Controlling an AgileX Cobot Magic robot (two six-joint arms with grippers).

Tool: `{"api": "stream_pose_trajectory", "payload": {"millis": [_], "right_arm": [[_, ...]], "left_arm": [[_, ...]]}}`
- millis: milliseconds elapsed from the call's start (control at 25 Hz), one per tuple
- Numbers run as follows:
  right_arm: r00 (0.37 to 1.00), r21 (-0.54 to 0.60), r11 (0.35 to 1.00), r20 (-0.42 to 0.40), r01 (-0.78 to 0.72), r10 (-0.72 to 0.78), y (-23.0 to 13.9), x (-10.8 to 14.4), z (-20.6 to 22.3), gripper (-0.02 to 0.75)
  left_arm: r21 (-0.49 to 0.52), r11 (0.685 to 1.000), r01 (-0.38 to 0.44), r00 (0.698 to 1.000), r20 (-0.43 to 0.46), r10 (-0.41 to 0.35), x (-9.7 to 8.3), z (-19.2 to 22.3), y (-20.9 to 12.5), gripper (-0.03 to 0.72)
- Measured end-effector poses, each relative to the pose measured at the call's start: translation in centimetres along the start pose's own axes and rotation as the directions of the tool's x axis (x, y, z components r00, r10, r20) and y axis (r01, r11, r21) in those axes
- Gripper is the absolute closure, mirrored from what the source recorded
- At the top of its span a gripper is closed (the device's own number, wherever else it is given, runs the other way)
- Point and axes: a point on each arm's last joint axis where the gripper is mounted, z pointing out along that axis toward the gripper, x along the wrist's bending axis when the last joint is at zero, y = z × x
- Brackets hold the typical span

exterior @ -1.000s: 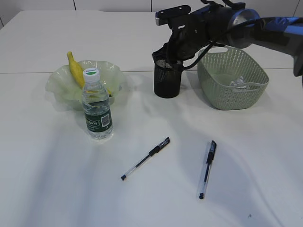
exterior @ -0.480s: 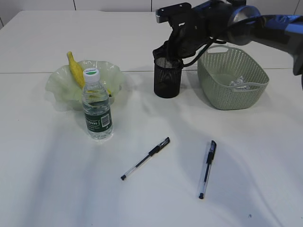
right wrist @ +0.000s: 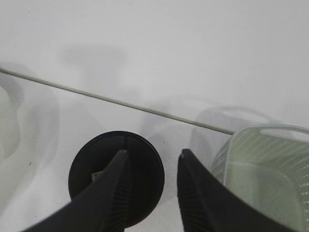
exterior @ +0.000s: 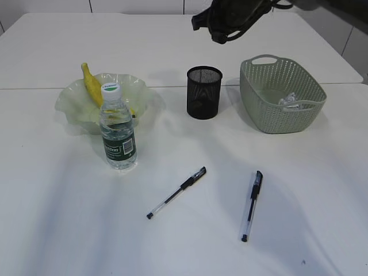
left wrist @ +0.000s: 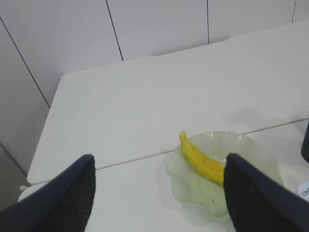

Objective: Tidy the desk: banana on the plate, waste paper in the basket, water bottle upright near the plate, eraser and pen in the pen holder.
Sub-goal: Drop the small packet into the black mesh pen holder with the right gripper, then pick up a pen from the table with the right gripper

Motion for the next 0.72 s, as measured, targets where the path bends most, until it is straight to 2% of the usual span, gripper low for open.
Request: {"api": "stream_pose_trajectory", "payload": {"millis": [200,520,720], "right_arm": [[1.0,0.023,1.0,0.012,-0.011,0.011,0.8,-0.6,-2.7,0.489],[0.997,0.155,0.988,0.083,-0.002,-0.01,0.3,-1.8,-5.3,0.488],[0.995,0.191,0.981,0.101,-0.024,0.005,0.5,-2.3,-7.4,0.489]], "left_arm": [[0.0,1.0,-0.002,1.0,0.0,0.002,0.0,0.0,0.0,0.099],[-0.002,1.0,-0.001,1.0,-0.001,0.001,0.0,-0.1,0.0,0.099],[-0.027,1.0,0.001,1.0,-0.004,-0.001,0.1,-0.9,0.4,0.099]]}}
